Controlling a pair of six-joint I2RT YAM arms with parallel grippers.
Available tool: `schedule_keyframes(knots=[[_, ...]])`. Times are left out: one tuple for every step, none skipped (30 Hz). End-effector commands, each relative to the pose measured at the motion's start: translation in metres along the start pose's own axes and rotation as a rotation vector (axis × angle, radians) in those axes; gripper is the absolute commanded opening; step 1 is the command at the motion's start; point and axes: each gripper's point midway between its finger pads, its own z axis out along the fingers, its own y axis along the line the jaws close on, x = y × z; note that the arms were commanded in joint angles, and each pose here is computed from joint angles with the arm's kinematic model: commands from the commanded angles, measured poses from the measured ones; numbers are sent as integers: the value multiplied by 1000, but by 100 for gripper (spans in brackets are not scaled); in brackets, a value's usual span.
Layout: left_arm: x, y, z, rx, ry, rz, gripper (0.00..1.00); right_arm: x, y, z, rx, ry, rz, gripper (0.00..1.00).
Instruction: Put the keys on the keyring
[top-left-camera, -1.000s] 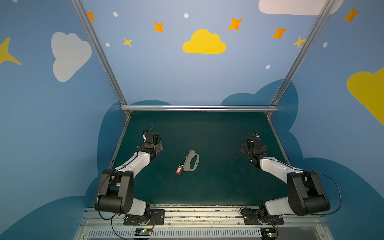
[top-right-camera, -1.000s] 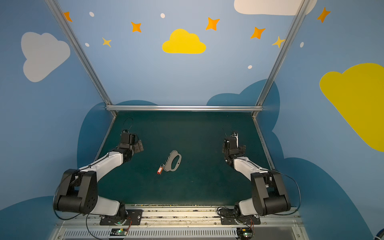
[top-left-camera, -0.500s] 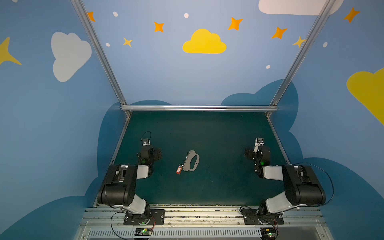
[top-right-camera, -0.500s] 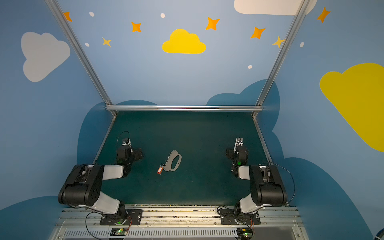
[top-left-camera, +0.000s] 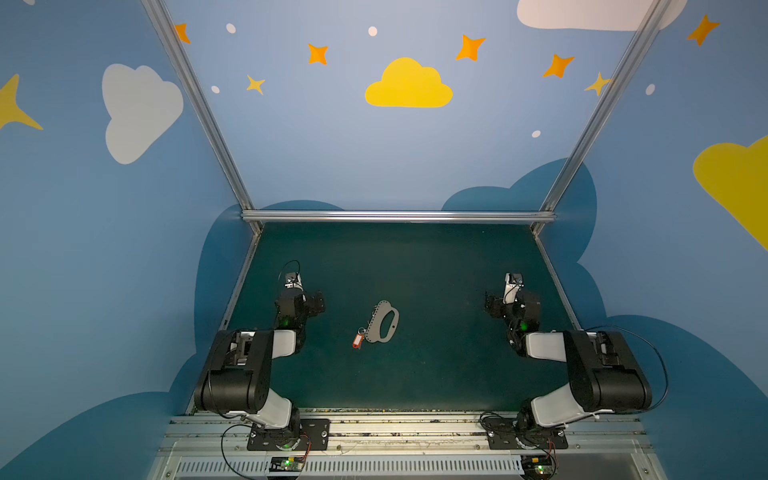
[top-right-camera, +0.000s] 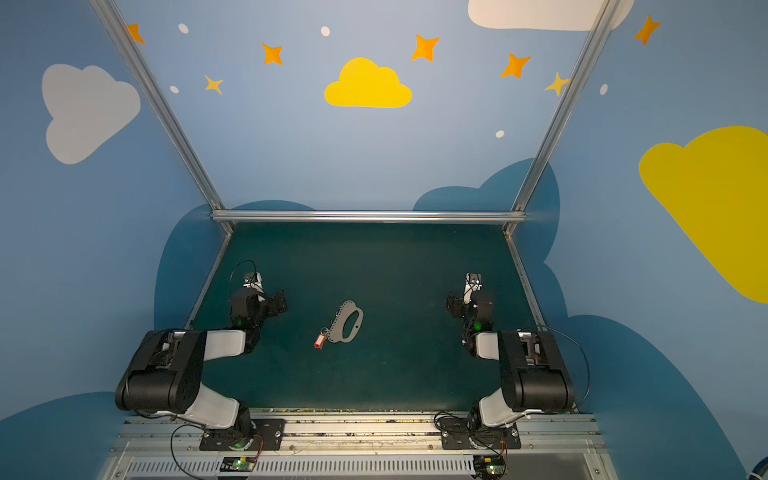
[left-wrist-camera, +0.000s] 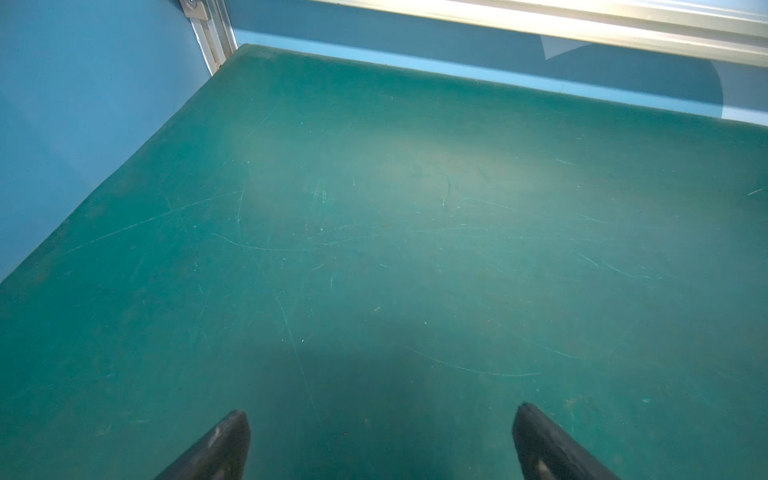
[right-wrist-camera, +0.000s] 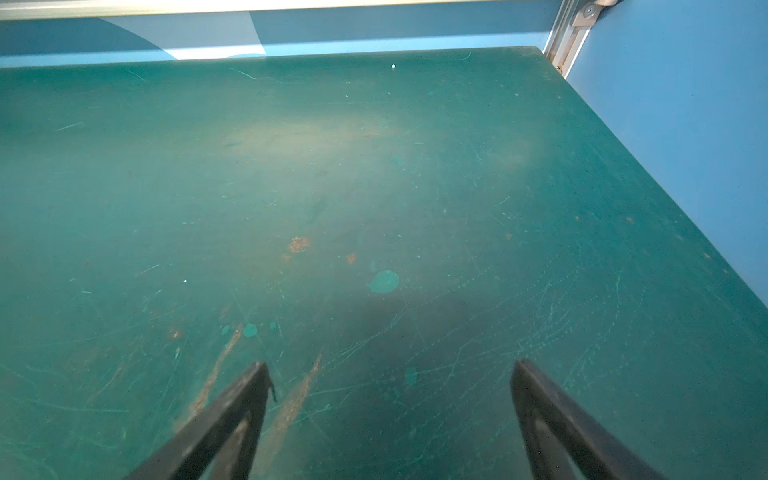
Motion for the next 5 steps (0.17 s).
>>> schedule_keyframes(knots=[[-15, -3, -2, 11, -43, 3, 100, -17, 3, 0, -12, -45, -8, 92], [-14, -3, -2, 10, -44, 5, 100, -17, 2, 0, -11, -44, -8, 92], [-14, -3, -2, 5, -45, 6, 100, -17, 2, 0, -11, -43, -7, 92], [-15, -3, -3, -1, -52, 9, 100, -17, 2, -1, -11, -45, -8, 92], [-15, -3, -3, -7, -55, 11, 100, -17, 3, -1, -12, -46, -8, 92]])
